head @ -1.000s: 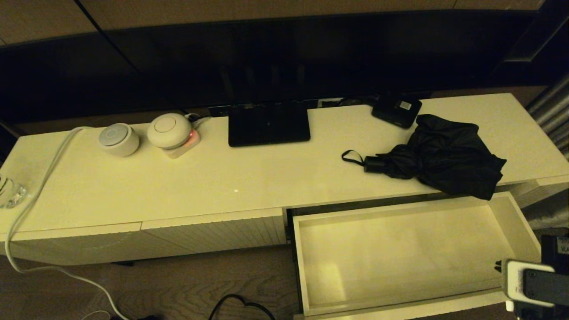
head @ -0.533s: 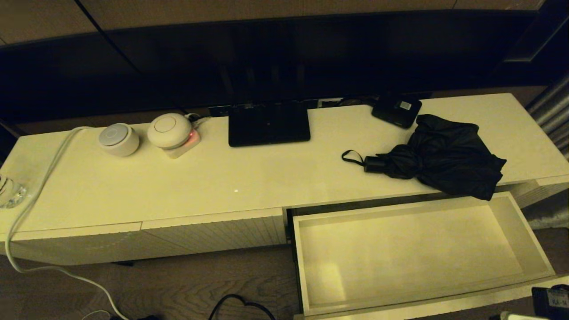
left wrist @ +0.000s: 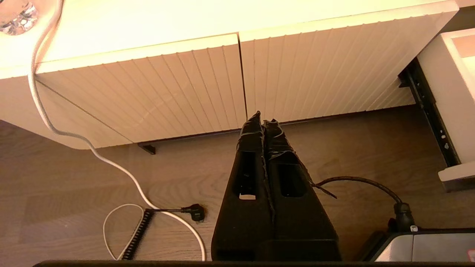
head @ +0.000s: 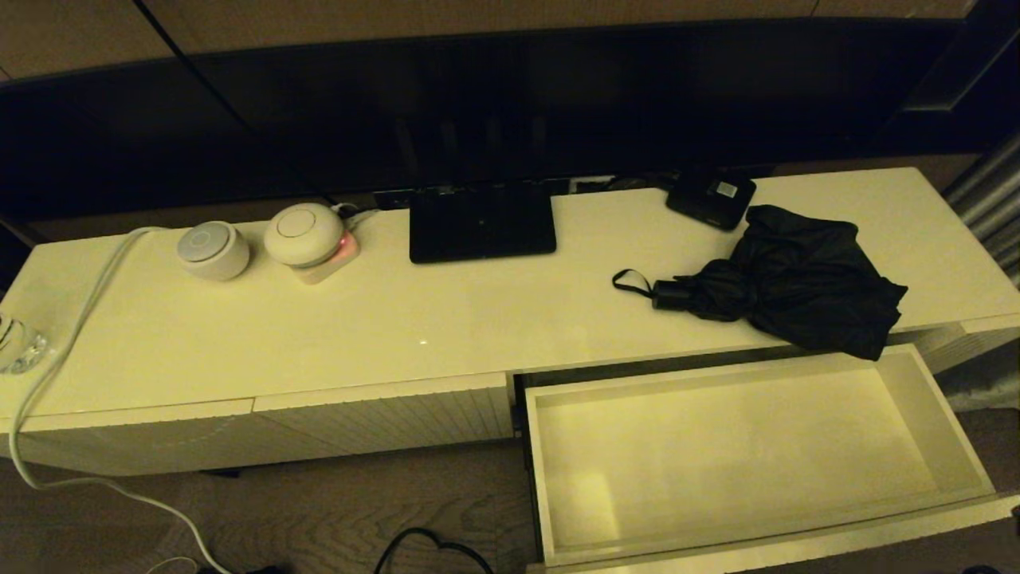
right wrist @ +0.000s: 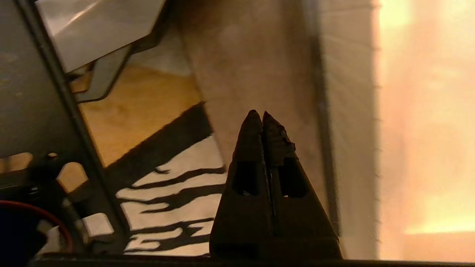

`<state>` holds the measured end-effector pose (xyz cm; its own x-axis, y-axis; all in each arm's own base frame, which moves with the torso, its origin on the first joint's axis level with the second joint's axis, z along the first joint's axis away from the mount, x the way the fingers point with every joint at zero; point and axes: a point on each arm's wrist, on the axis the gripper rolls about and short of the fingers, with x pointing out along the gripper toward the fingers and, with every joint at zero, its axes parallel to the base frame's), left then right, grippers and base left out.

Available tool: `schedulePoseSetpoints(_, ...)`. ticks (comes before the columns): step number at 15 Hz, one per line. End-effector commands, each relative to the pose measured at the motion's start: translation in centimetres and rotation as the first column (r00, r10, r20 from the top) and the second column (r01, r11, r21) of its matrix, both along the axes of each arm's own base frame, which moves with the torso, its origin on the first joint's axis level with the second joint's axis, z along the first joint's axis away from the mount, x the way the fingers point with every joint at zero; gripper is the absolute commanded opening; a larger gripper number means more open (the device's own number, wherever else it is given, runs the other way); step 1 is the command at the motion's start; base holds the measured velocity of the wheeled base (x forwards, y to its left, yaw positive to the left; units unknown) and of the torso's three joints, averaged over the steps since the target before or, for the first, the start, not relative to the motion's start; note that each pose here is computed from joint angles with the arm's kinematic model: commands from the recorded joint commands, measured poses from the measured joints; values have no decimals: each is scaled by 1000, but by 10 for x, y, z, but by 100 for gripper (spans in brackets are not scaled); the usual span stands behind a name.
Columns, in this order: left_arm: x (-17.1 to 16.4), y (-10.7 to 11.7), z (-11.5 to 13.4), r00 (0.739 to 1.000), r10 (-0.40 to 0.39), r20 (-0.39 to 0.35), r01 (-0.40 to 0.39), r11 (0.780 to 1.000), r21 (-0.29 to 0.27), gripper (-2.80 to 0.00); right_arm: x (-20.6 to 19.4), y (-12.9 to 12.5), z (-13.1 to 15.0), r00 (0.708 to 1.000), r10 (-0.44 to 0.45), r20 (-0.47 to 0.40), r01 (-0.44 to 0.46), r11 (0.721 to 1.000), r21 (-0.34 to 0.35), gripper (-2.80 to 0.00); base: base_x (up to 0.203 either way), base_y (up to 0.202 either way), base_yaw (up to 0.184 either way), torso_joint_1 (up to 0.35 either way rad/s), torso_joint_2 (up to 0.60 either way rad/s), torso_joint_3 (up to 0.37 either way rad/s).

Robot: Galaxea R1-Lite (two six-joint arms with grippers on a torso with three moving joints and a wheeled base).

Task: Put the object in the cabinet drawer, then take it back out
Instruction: Close the drawer

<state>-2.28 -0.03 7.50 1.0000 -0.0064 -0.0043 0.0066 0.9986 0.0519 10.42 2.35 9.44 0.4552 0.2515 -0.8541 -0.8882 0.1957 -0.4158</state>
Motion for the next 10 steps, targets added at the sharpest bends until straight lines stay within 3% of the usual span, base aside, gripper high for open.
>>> schedulePoseSetpoints(1,0,0,-1,1000,0,-3,0,1000,0,-280,9,2,-11,997,3,-80,-5,1000,-19,-280,0,0,0,0,0,0)
schedulePoseSetpoints(5,0,0,-1,1000,0,-3,0,1000,0,-280,33,6,-25,995,-6,-98,2,999,-43,-280,0,0,0,0,0,0)
schedulePoseSetpoints(10,0,0,-1,1000,0,-3,0,1000,0,-280,58,10,-32,999,-27,-28,25,997,-69,-280,0,0,0,0,0,0)
